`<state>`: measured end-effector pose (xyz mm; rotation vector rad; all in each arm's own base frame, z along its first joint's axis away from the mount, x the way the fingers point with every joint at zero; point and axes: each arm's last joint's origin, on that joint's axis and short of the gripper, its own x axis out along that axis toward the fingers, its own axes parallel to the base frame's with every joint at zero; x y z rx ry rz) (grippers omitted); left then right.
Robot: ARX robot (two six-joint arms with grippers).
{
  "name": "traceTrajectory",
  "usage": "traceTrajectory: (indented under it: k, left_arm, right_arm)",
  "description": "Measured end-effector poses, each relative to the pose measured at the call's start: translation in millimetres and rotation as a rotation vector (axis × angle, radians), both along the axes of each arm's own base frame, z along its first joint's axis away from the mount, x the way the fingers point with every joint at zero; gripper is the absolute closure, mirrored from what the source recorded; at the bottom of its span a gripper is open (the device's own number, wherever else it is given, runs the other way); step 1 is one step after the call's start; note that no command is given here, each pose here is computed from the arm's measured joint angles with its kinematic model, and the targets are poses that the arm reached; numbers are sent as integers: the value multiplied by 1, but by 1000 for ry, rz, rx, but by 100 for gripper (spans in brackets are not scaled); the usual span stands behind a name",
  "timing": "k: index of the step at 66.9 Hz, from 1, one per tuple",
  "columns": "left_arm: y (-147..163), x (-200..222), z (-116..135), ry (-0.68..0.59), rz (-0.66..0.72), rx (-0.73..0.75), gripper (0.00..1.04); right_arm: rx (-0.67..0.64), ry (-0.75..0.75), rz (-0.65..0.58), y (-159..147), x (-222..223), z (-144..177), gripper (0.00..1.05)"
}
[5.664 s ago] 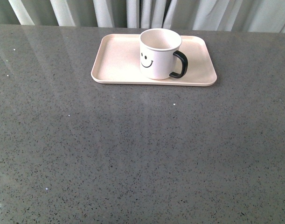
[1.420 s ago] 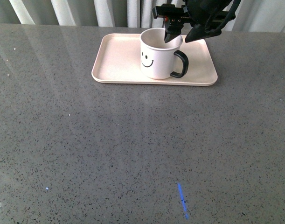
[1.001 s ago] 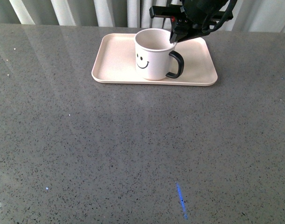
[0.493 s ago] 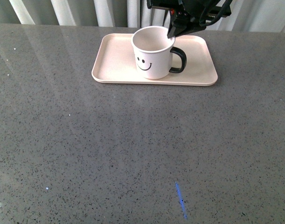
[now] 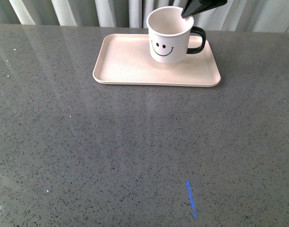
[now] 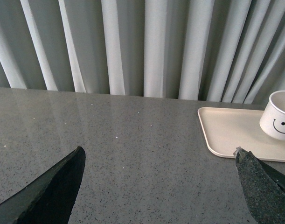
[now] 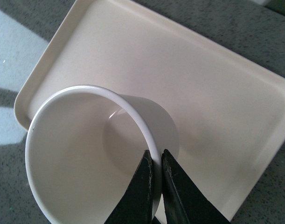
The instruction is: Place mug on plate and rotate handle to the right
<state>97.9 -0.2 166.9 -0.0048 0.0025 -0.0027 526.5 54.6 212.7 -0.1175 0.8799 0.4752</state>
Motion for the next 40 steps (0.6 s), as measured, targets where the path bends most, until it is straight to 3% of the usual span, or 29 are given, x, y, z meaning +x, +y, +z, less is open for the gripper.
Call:
traceTrajectory:
  k: [26, 40]
  left_arm:
    - [0, 0, 0, 0, 0, 0, 9]
    - [0, 0, 0, 0, 0, 0, 9]
  right_arm:
    - [3, -44, 271, 3, 11, 0, 103]
    - [0, -21, 297, -1, 18, -13, 103]
